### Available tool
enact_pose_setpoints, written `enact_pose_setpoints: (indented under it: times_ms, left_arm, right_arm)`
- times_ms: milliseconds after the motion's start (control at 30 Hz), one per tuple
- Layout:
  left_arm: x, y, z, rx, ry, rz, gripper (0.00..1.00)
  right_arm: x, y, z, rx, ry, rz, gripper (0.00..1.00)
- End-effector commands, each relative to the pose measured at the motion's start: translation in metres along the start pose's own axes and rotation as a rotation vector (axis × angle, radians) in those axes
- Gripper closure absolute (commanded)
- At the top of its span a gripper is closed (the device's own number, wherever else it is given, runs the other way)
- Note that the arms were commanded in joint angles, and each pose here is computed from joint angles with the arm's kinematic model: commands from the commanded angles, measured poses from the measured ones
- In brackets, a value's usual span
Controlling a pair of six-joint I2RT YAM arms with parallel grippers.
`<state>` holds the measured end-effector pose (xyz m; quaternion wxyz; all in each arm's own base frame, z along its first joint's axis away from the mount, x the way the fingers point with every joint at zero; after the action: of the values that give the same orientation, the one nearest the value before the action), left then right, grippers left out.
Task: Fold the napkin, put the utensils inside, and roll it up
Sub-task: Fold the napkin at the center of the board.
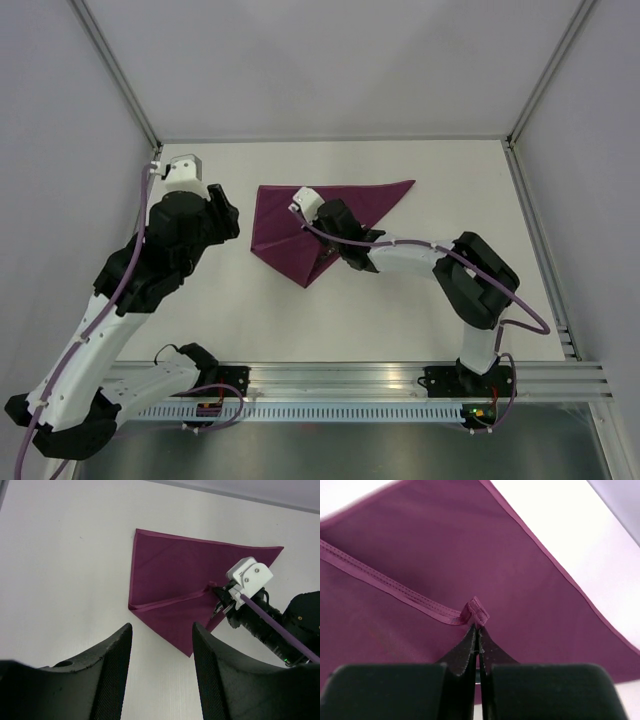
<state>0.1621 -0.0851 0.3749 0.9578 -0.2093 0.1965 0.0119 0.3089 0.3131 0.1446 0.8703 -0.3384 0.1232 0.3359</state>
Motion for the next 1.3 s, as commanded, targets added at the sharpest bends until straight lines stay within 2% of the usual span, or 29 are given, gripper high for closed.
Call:
enact_pose_setpoints:
  times_ms: [0,233,600,1133,1233,1267]
  left_arm:
    - [0.007,-0.009,0.002,0.010,-0.016,-0.059,0.43]
    - [0.016,-0.015,-0.004,0.021,0.004,-0.089,0.43]
    - [0.021,-0.015,-0.010,0.029,0.020,-0.098,0.43]
    - [0.034,-0.020,-0.021,0.039,0.061,-0.111,0.43]
    - [0.034,-0.020,-0.022,0.041,0.065,-0.116,0.43]
    - [0.034,-0.021,-0.023,0.041,0.066,-0.117,0.42]
  right_arm:
    - [-0.007,-0.024,-0.010,0.055,0.025,-0.046,0.96]
    - [-0.002,-0.050,-0.046,0.095,0.121,-0.094,0.96]
    - [0.001,-0.060,-0.074,0.127,0.185,-0.115,0.96]
    - [-0.002,-0.067,-0.092,0.190,0.252,-0.079,0.96]
    - [-0.002,-0.068,-0.095,0.213,0.272,-0.055,0.95]
    - [-0.002,-0.068,-0.095,0.222,0.282,-0.048,0.91]
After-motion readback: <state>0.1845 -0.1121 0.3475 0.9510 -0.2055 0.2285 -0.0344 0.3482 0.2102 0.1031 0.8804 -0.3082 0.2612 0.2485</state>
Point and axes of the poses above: each gripper's point midway between its finger pads, its own x axis out along the fingers, its own y axis along the line the jaws close on, z = x × y, the point moved 9 cm from there along -x, back along the fingers, and after that the axes turned 12 degrees about -x, right-handed, at the moved point
